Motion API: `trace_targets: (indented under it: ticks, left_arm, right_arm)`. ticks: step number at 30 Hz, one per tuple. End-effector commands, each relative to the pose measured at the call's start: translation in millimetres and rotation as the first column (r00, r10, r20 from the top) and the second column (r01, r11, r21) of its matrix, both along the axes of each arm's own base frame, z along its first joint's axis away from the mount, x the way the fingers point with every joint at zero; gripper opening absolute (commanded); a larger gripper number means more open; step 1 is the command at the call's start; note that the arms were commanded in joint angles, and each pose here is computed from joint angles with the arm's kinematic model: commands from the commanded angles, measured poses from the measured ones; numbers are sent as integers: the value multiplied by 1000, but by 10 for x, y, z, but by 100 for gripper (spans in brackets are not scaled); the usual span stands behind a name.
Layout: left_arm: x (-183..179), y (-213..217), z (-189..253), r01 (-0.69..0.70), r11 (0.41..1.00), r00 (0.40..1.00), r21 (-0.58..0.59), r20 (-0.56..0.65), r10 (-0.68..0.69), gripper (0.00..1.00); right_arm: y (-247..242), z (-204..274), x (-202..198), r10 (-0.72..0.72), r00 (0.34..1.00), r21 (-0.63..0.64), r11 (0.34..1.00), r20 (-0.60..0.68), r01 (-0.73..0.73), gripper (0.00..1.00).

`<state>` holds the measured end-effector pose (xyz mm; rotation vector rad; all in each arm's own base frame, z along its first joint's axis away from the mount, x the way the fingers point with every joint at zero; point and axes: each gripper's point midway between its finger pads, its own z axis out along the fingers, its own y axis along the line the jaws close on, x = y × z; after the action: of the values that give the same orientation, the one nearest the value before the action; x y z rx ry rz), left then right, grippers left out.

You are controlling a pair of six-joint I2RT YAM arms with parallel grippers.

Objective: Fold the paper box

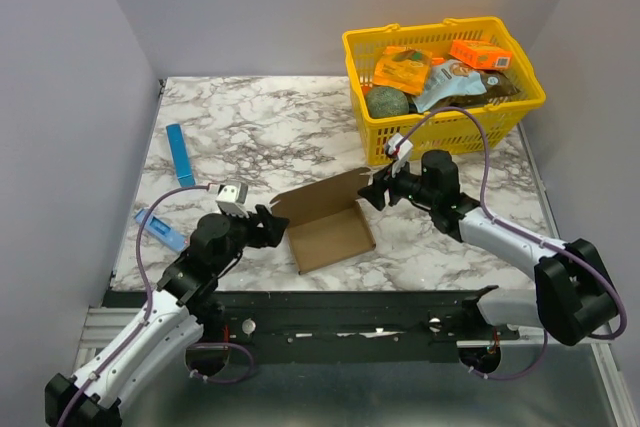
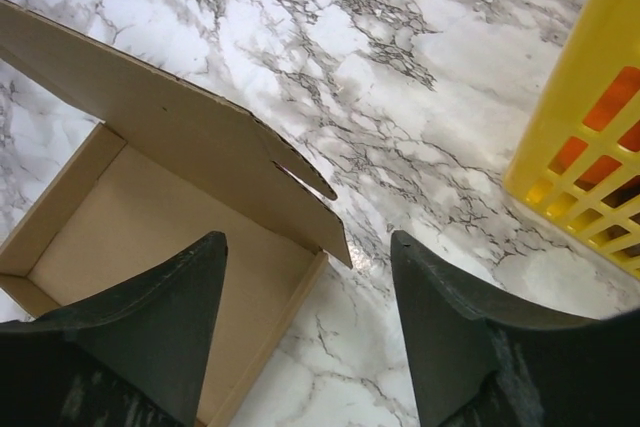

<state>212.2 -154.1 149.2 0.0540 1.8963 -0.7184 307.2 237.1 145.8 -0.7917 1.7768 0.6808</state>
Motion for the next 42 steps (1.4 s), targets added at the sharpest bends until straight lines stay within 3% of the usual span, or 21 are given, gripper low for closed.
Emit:
trace_targets:
  ticks: [1, 8, 10, 12, 19, 27, 42]
  left_arm:
    - [137, 27, -81, -25, 996, 1000, 82, 9, 24, 79]
    - [211, 25, -77, -24, 993, 998, 117, 62, 17, 74]
    - [213, -9, -41, -3, 994, 996, 113, 88, -7, 61]
    - [215, -35, -25, 8, 994, 995, 107, 102, -19, 54]
    - [226, -131, -67, 60, 991, 991, 122, 108, -73, 45]
    - [240, -155, -113, 70, 987, 992, 143, 93, -84, 18]
    - [301, -179, -49, 51, 984, 992, 168, 107, -70, 10]
  right_arm:
    - [85, 158, 47, 45, 998, 28, 999, 50, -46, 67]
    - [124, 128, 48, 68, 997, 27, 997, 41, -69, 57]
    - [132, 129, 59, 70, 997, 28, 997, 40, -71, 56]
    - [138, 111, 63, 71, 997, 27, 997, 33, -72, 54]
    - [150, 100, 53, 79, 997, 29, 996, 26, -79, 44]
    - [187, 140, 1, 106, 994, 45, 993, 7, -107, 33]
    - [208, 160, -139, 140, 990, 80, 987, -27, -138, 25]
